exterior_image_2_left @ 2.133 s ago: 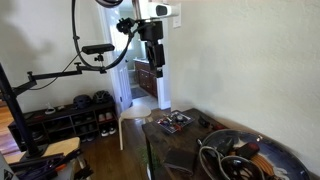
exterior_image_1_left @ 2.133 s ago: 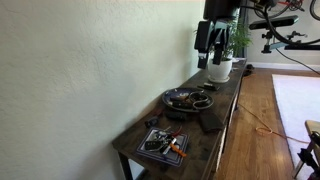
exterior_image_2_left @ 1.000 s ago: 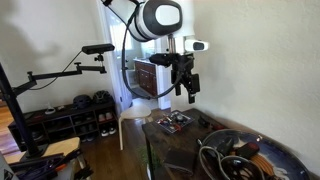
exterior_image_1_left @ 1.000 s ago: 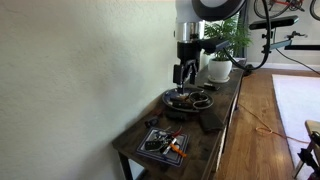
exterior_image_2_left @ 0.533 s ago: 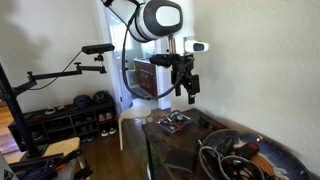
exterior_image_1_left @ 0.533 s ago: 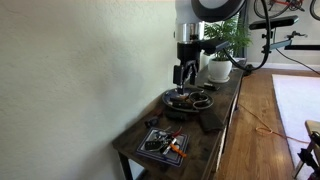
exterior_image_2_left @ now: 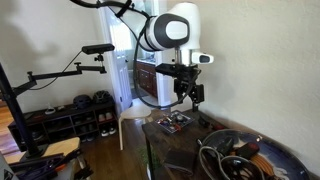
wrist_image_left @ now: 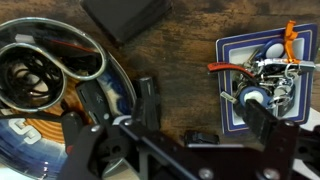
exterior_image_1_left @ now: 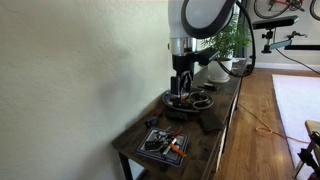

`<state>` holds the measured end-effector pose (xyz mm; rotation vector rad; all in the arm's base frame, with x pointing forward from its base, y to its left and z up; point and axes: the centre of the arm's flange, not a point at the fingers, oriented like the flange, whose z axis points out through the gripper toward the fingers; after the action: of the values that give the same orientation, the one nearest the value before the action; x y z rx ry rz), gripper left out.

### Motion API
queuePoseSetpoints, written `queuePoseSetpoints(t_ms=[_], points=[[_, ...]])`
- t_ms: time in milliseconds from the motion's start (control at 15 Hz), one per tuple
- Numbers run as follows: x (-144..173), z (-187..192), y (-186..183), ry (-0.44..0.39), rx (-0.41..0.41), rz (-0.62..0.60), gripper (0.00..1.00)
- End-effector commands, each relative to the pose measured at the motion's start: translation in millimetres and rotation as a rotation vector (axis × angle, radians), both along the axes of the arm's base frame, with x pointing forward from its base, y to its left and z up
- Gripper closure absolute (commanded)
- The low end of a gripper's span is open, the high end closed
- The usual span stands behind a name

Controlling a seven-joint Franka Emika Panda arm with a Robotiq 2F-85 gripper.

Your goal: Place the black torch on the tray on the right

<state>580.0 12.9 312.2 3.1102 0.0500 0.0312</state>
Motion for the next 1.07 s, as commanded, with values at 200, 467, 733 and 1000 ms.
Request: queuePoseSetpoints(t_ms=[200,467,733,1000], points=[[54,-38,-2,0.006,-0.023,0.116,0.0],[74,-59,-1,0.007,-0.022,0.157,0.0],[91,-78,1,0.017,-0.018,0.18,0.0],[104,-92,2,0.02,-0.015,0.195,0.0]])
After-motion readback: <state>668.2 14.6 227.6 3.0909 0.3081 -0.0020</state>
